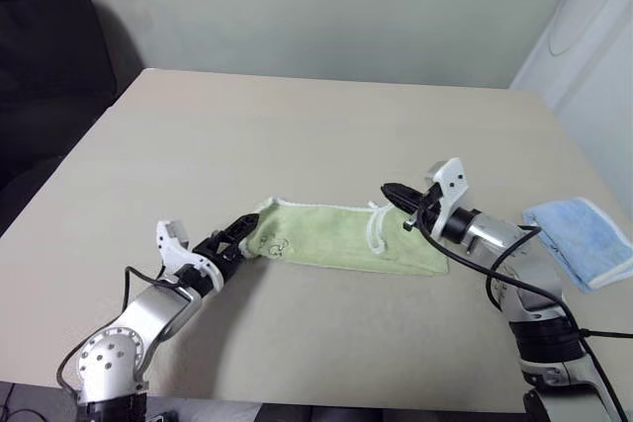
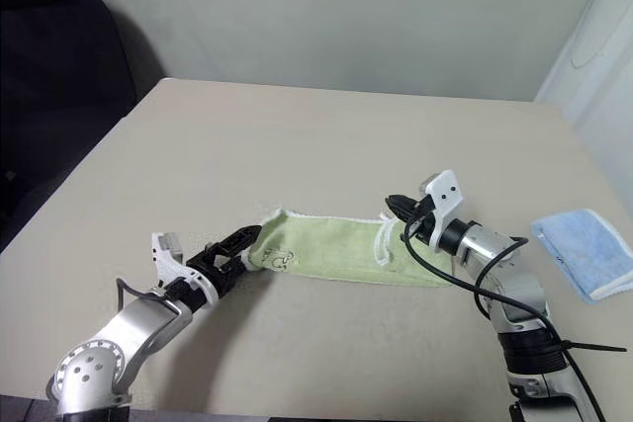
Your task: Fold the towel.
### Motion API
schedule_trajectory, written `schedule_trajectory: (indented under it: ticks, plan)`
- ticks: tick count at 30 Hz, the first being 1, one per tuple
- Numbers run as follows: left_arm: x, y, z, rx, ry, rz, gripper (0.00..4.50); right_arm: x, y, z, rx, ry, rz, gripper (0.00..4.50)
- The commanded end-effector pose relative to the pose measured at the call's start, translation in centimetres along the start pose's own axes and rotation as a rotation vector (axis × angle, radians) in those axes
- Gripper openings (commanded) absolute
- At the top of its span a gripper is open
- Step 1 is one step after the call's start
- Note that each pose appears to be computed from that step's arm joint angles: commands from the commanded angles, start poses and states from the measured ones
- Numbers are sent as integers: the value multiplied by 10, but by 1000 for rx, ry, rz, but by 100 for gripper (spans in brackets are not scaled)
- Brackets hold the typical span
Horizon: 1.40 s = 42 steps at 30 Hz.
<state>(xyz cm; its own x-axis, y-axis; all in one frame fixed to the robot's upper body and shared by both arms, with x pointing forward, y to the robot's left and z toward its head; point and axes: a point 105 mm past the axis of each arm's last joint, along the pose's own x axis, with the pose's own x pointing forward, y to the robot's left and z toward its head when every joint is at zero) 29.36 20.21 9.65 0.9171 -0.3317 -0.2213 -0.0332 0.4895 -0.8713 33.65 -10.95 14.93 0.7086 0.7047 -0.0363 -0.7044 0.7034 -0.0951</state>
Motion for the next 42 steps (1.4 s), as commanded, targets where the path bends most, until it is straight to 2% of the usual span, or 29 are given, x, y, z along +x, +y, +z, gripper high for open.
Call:
schedule_trajectory:
  ticks: [1, 11, 12, 15, 21, 25, 27, 33, 40, 42]
  plan:
    - [4, 15, -5, 21, 35, 48, 389, -3, -3, 18, -43, -65, -29, 33]
    - [0, 19, -10, 91, 80, 32, 21, -6, -1, 19, -37, -77, -44, 33]
    - [0, 19, -10, 95, 83, 27, 2, -6, -1, 19, -37, -77, -44, 33]
    - [3, 15, -7, 107, 74, 7, 2, -6, -1, 20, -38, -80, -46, 33]
    - [2, -12, 19, 194, -2, -118, 2, -7, -3, 20, -36, -82, -62, 33]
    - [-1, -50, 47, 291, -75, -237, 2, -8, -4, 17, -34, -76, -72, 33]
    - [-1, -70, 52, 362, -71, -293, 2, -8, -5, 17, -33, -75, -74, 33]
    - [3, -112, 43, 501, 11, -421, 2, -9, -8, 17, -33, -77, -95, 33]
    - [12, -126, 18, 683, 136, -466, 2, -10, -8, 16, -25, -79, -108, 33]
    - [17, -138, 6, 732, 177, -517, 2, -10, -9, 14, -23, -77, -116, 33]
